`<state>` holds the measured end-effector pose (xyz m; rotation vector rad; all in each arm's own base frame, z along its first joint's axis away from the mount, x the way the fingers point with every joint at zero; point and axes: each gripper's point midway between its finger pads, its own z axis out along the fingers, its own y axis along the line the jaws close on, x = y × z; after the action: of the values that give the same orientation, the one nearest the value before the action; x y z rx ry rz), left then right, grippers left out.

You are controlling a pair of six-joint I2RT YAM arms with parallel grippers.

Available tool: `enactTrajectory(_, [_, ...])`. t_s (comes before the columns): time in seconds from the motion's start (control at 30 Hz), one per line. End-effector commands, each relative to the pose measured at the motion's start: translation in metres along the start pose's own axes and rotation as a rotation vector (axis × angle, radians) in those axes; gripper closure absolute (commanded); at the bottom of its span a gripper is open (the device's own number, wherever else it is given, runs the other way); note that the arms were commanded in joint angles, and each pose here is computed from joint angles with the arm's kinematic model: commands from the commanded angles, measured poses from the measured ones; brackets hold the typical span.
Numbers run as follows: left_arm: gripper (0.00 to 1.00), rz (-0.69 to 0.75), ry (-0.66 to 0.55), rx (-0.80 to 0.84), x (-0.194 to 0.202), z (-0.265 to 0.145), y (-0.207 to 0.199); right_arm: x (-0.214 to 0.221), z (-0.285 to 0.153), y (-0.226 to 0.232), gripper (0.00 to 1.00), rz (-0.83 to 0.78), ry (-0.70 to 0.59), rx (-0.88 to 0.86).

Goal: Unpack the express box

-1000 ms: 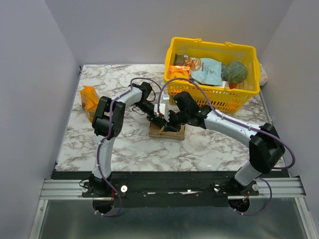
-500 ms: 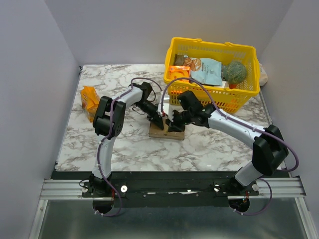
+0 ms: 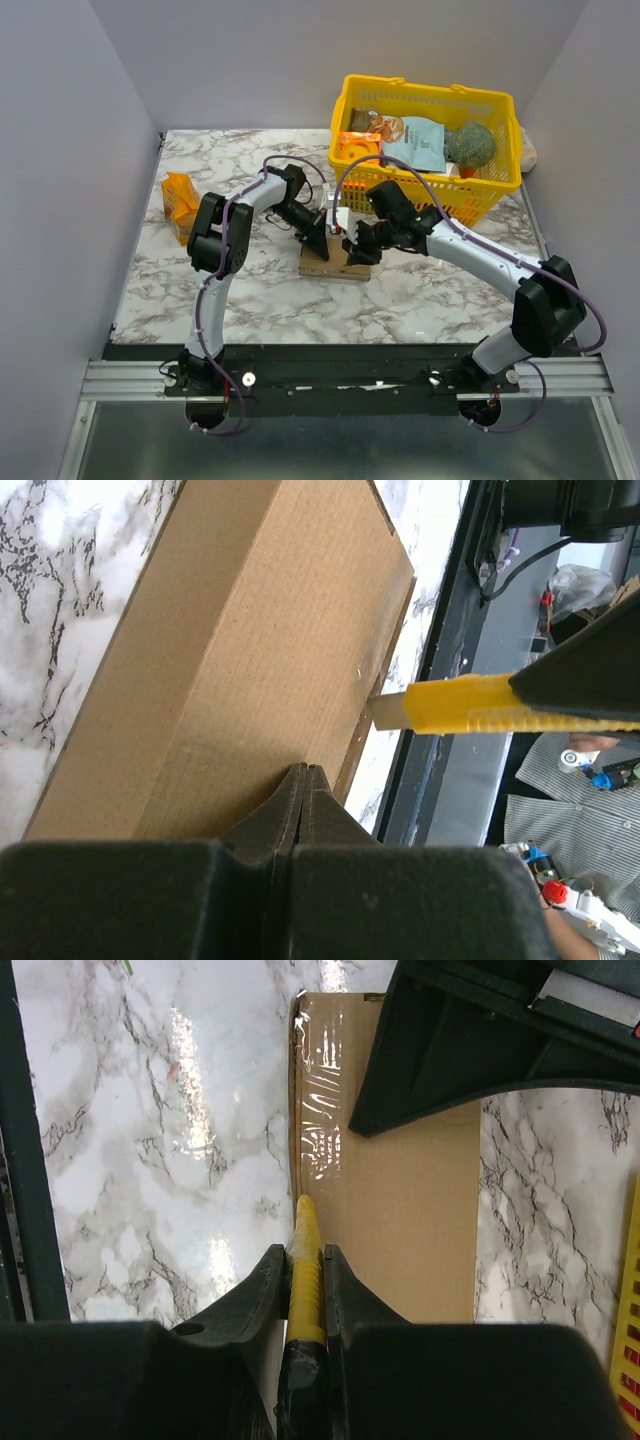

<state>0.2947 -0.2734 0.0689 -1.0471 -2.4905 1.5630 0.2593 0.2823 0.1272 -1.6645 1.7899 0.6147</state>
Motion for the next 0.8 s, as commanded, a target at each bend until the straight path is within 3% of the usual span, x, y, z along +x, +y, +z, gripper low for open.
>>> enactTrajectory(0.0, [1.00, 0.043, 0.127, -0.174, 0.029, 0.005, 0.059, 0.031, -0.013, 0.006, 1.00, 0.014, 0.092, -0.012])
enactTrajectory(0.77, [1.00, 0.075, 0.141, -0.162, 0.027, 0.004, 0.059, 0.059, -0.040, -0.005, 1.00, -0.015, 0.155, -0.037])
